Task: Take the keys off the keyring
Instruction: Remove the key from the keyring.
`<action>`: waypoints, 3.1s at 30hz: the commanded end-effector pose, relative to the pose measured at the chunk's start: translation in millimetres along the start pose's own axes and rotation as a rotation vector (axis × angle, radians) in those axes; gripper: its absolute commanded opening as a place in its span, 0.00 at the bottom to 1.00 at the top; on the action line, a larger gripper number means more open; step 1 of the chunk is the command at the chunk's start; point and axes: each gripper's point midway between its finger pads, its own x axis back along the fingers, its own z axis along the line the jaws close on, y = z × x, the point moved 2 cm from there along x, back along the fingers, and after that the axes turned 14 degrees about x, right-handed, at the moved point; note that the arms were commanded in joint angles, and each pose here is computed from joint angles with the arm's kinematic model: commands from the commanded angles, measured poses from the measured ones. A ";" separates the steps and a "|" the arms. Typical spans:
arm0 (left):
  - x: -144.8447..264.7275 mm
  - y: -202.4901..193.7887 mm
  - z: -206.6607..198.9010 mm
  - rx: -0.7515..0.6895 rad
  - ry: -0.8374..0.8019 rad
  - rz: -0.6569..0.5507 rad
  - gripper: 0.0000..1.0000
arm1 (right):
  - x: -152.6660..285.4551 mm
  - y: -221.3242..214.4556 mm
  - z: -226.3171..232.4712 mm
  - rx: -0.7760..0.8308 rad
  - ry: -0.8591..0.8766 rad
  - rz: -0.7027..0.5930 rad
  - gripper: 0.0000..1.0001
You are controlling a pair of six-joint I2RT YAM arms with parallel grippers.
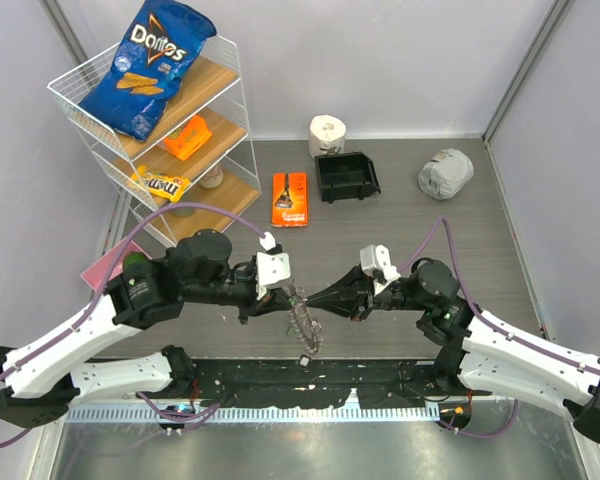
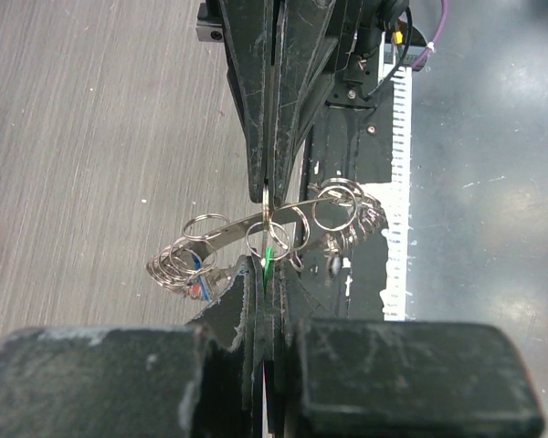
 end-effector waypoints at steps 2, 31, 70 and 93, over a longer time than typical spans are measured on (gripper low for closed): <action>7.0 14.4 -11.8 -0.010 -0.048 -0.071 0.00 | 9.1 17.4 -18.8 0.036 -0.131 -0.078 0.05; -17.0 4.8 -11.5 0.014 -0.104 -0.085 0.00 | 21.4 27.9 -42.4 -0.152 -0.345 -0.290 0.05; -10.7 13.6 10.5 0.078 0.008 -0.161 0.00 | 24.8 45.9 -16.0 -0.152 -0.187 -0.402 0.05; -16.7 21.6 22.6 0.082 0.017 -0.129 0.00 | 3.3 49.0 11.1 -0.173 0.092 -0.291 0.05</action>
